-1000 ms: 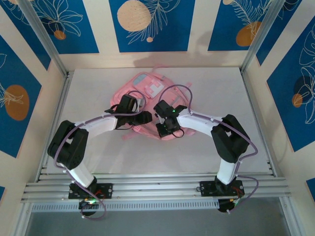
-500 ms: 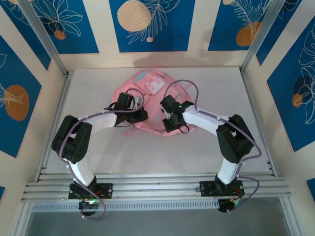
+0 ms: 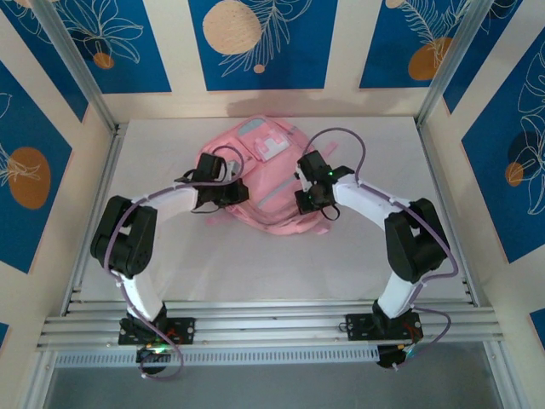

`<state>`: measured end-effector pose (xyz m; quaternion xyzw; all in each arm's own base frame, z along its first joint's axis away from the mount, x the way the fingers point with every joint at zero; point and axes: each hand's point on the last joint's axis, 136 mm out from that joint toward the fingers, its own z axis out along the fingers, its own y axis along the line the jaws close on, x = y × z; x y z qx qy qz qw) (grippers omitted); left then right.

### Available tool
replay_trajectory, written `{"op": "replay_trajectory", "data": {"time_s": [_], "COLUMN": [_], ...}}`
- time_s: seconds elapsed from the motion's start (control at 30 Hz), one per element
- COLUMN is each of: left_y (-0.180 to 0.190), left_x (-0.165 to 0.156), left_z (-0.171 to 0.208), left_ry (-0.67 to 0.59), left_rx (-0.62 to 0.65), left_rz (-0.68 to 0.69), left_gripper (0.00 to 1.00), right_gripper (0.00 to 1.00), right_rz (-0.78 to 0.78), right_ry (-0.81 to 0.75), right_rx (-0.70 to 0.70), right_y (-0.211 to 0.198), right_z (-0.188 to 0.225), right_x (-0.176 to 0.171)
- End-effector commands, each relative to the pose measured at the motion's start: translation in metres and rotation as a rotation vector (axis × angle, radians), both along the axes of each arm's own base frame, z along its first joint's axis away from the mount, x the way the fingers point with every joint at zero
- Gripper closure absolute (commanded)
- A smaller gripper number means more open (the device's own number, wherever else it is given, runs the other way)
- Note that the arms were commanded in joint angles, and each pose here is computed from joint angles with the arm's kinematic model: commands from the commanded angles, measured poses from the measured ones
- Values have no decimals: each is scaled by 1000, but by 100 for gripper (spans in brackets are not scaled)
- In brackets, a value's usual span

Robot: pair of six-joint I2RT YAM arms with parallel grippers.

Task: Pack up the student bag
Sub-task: Zip the student bag at the center of the table.

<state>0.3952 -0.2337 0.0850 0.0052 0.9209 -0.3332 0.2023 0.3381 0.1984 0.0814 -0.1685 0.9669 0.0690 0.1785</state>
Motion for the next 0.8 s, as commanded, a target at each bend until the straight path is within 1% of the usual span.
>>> {"op": "replay_trajectory", "data": {"time_s": [0.0, 0.07, 0.13, 0.23, 0.27, 0.3, 0.37, 0.5, 0.57, 0.67, 0.77], "left_y": [46, 44, 41, 40, 41, 43, 48, 63, 65, 62, 59], "left_x": [43, 55, 61, 58, 54, 49, 34, -6, -29, -64, -88], "left_z": [-6, 3, 13, 27, 31, 34, 39, 38, 34, 21, 6], "left_ry": [-53, -57, -59, -66, -63, -63, -56, -29, 4, 82, 144], "left_rx": [159, 149, 139, 125, 124, 125, 131, 147, 110, 17, -54], "left_rz": [120, 120, 111, 108, 108, 108, 108, 132, 148, 168, 204], "left_gripper": [94, 74, 55, 42, 36, 33, 31, 29, 28, 26, 25], "right_gripper": [100, 100, 100, 100, 100, 100, 100, 100, 100, 100, 100], "right_rz": [82, 113, 137, 133, 125, 113, 100, 15, -28, -68, -80], "right_ry": [105, 119, 123, 105, 101, 98, 92, 94, 108, 109, 118], "right_rx": [44, 99, 164, 247, 272, 294, 337, 400, 453, 495, 535], "right_y": [20, 42, 63, 87, 95, 100, 114, 130, 138, 146, 154], "right_z": [-1, 0, 1, 5, 7, 9, 16, 25, 29, 31, 34], "right_x": [-51, -64, -70, -64, -60, -56, -48, -34, -31, -25, -24]}}
